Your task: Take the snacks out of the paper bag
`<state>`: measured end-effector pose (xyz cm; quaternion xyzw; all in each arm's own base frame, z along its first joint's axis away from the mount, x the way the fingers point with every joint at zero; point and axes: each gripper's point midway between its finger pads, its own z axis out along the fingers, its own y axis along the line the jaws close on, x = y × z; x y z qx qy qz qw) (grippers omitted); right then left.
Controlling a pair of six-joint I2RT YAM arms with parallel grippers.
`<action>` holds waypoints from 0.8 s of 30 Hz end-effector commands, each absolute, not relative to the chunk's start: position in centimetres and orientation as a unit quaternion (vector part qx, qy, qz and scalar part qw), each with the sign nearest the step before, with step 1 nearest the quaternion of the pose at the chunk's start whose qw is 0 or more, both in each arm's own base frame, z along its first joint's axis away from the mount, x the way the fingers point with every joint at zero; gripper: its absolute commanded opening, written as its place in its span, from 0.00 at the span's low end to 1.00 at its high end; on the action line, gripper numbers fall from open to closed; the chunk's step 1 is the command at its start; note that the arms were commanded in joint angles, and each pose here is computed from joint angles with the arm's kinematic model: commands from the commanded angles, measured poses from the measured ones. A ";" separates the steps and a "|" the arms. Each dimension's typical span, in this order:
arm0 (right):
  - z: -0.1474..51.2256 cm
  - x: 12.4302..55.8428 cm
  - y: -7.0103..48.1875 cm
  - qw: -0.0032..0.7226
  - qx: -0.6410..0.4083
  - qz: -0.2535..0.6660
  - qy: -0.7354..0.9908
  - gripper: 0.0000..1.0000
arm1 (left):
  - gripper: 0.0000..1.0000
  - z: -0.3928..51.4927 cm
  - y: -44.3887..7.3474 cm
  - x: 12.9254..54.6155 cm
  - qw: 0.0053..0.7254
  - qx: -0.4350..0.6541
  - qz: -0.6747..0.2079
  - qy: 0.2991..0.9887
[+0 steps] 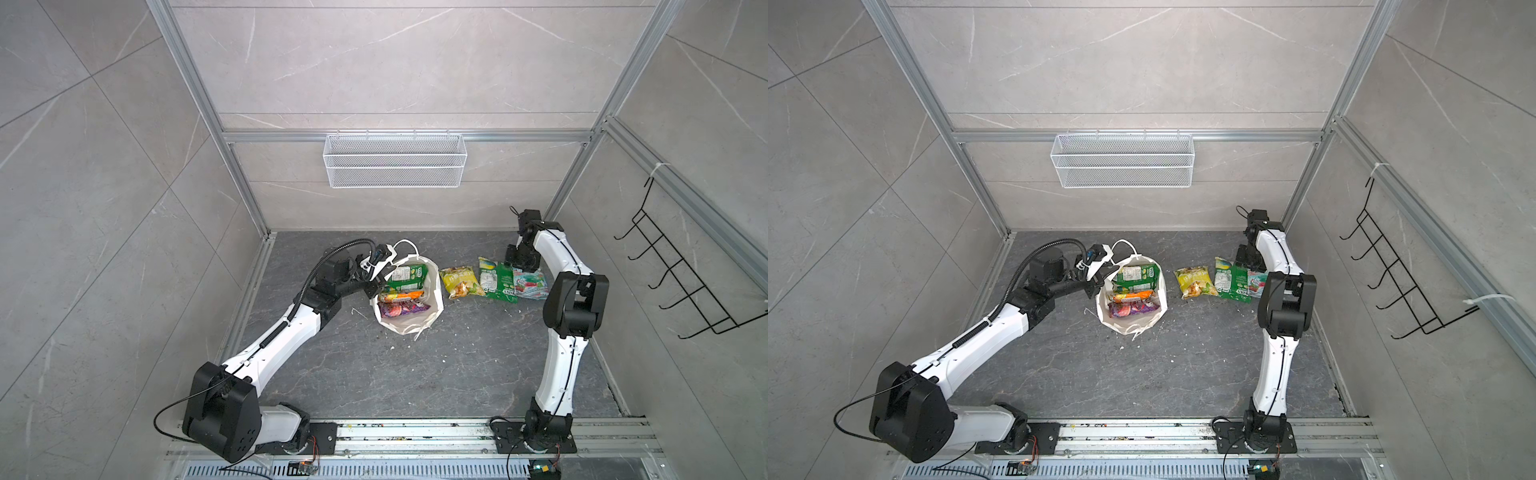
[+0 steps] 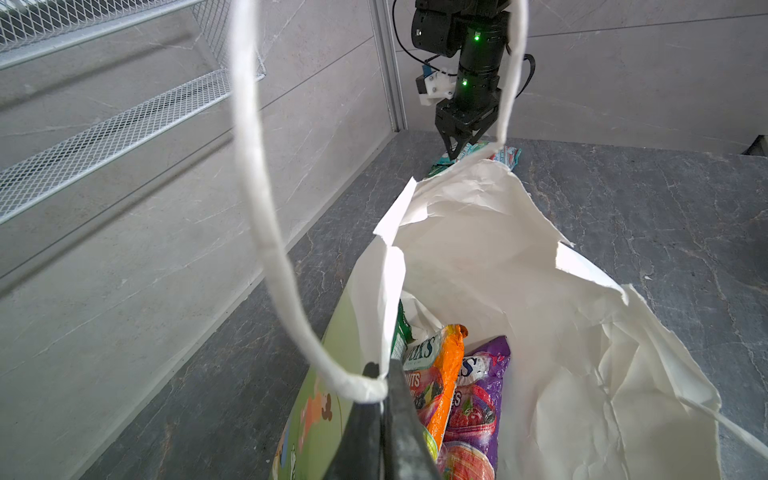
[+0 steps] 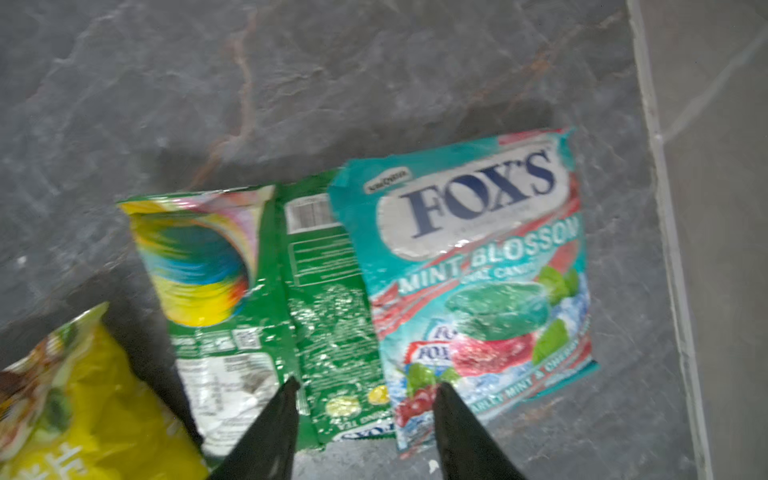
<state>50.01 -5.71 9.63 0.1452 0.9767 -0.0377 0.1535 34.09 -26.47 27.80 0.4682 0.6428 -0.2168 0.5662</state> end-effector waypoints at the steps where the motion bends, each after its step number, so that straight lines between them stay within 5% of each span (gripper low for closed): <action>1: 8.4 50.9 -3.3 0.151 0.124 -0.022 0.980 0.62 | 0.00 29.5 -26.7 34.4 0.586 0.464 -0.223 0.625; 5: 6.6 51.2 -2.4 0.142 0.122 -0.033 0.982 0.74 | 0.00 29.5 -26.7 34.2 0.579 0.469 -0.223 0.629; 10: 5.4 51.3 -2.9 0.133 0.134 -0.059 0.980 0.75 | 0.00 29.8 -26.5 34.1 0.582 0.468 -0.220 0.628; 24: 3.1 52.9 2.4 0.138 0.019 -0.028 0.990 0.60 | 0.00 30.1 -26.6 34.2 0.580 0.470 -0.220 0.628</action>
